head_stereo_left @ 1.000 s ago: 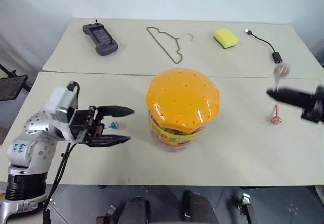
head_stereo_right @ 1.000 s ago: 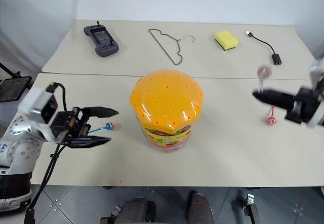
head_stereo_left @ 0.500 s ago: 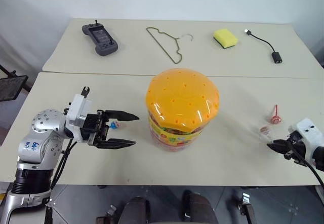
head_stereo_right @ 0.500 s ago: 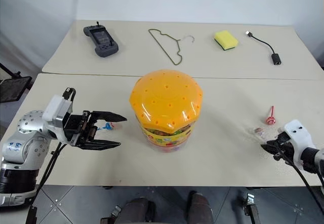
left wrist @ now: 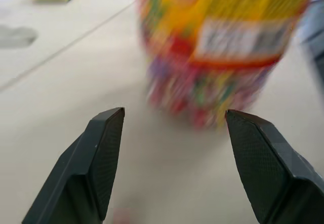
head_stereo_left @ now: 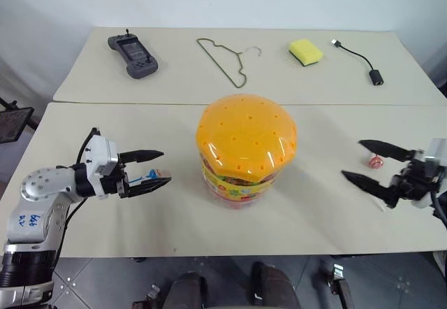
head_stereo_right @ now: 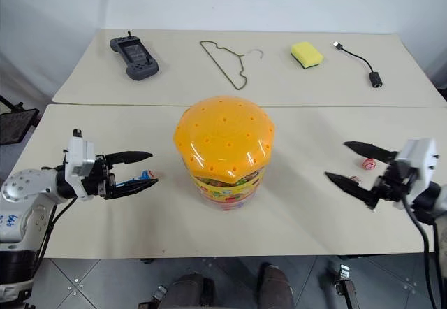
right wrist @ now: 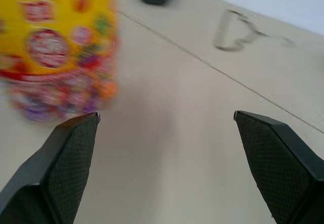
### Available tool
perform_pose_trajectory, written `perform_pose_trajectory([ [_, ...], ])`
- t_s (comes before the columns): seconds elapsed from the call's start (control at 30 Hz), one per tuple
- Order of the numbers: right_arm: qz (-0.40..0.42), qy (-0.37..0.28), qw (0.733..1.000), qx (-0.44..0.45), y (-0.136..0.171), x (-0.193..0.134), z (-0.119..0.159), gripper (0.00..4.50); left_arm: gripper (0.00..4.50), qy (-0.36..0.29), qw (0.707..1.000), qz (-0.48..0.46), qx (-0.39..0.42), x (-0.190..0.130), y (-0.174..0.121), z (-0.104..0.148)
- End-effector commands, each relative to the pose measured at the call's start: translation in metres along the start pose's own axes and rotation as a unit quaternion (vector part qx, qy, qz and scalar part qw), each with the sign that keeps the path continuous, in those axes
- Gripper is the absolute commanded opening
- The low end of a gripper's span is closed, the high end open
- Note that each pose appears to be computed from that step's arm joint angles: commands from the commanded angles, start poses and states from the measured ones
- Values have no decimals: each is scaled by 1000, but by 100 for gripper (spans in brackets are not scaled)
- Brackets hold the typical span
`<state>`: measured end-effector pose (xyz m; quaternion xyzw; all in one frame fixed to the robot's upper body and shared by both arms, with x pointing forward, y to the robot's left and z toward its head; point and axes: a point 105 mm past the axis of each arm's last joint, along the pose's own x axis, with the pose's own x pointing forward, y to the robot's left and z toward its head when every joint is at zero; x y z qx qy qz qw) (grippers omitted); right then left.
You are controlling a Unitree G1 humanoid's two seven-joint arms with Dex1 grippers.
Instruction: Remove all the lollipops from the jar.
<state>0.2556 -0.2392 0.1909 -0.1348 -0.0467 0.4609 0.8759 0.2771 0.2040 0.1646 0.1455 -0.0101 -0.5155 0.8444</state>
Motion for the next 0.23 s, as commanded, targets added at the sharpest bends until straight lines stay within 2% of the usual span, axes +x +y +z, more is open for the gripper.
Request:
perform_pose_trajectory([
  [0.03,76,-8,996,-36,21,23,1,448,339,0,996,85,24,-19,16,0],
  [0.1,105,-6,993,-50,30,34,-6,448,339,8,991,130,17,-31,21,-9],
  [0.23,96,-21,994,-49,31,46,-18,448,339,17,987,157,23,-44,16,-14],
])
